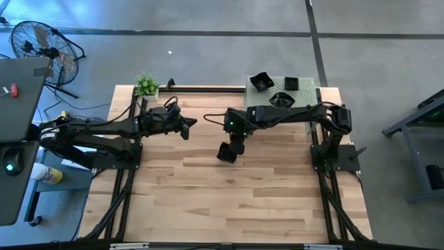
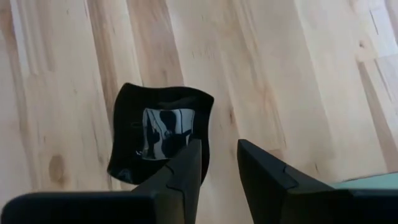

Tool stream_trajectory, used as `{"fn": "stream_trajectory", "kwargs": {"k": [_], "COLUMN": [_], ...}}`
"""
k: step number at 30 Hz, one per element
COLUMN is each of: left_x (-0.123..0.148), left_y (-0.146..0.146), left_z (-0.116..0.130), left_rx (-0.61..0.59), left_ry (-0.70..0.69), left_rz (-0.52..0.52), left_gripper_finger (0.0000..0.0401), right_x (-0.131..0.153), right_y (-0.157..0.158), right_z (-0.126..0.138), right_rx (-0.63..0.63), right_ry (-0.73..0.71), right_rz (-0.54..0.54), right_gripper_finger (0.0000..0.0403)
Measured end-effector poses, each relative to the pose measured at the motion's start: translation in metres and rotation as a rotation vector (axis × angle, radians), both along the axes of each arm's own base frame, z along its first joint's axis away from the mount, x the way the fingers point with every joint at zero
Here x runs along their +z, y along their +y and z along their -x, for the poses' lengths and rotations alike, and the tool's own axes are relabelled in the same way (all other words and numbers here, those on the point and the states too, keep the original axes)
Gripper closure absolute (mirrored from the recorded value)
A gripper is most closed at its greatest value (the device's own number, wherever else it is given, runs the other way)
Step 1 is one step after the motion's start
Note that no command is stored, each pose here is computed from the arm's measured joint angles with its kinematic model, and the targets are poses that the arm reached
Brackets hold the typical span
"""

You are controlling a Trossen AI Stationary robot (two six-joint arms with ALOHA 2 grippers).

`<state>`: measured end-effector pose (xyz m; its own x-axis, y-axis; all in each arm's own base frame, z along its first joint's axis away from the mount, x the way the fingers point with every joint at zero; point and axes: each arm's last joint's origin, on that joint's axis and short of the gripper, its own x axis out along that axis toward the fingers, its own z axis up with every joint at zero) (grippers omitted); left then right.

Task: Pick & Place Mini shaped plates
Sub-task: Stack the distorted square plate on top of the distorted square plates on the shelf

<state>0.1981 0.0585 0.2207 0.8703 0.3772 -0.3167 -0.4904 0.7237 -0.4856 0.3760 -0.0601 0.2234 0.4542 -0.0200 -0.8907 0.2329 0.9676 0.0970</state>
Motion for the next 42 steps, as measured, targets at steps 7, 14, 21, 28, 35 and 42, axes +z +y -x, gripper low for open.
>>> {"fn": "stream_trajectory", "kwargs": {"k": [7,14,21,28,35,42], "left_x": [0.000,0.000,0.000,0.000,0.000,0.000], "left_y": [0.000,0.000,0.000,0.000,0.000,0.000], "left_z": [0.000,0.000,0.000,0.000,0.000,0.000], "left_rx": [0.000,-0.001,0.000,0.007,0.007,0.008], "left_ry": [-0.001,-0.002,-0.001,0.002,0.004,0.005], "left_rz": [-0.002,-0.002,-0.002,-0.003,-0.003,-0.003], "left_gripper_finger": [0.0397,0.0397,0.0397,0.0397,0.0397,0.0397], "right_x": [0.016,0.056,0.117,0.105,0.045,0.006], "right_y": [0.001,0.004,0.007,0.006,0.007,0.008], "right_z": [0.007,0.025,0.020,-0.013,-0.020,-0.014], "right_rx": [-0.024,-0.058,-0.019,0.132,0.163,0.181], "right_ry": [-0.038,-0.157,-0.330,-0.228,-0.045,0.020], "right_rz": [-0.014,0.011,0.064,0.069,-0.015,-0.025], "right_gripper_finger": [0.0304,0.0286,0.0289,0.0382,0.0350,0.0275]}}
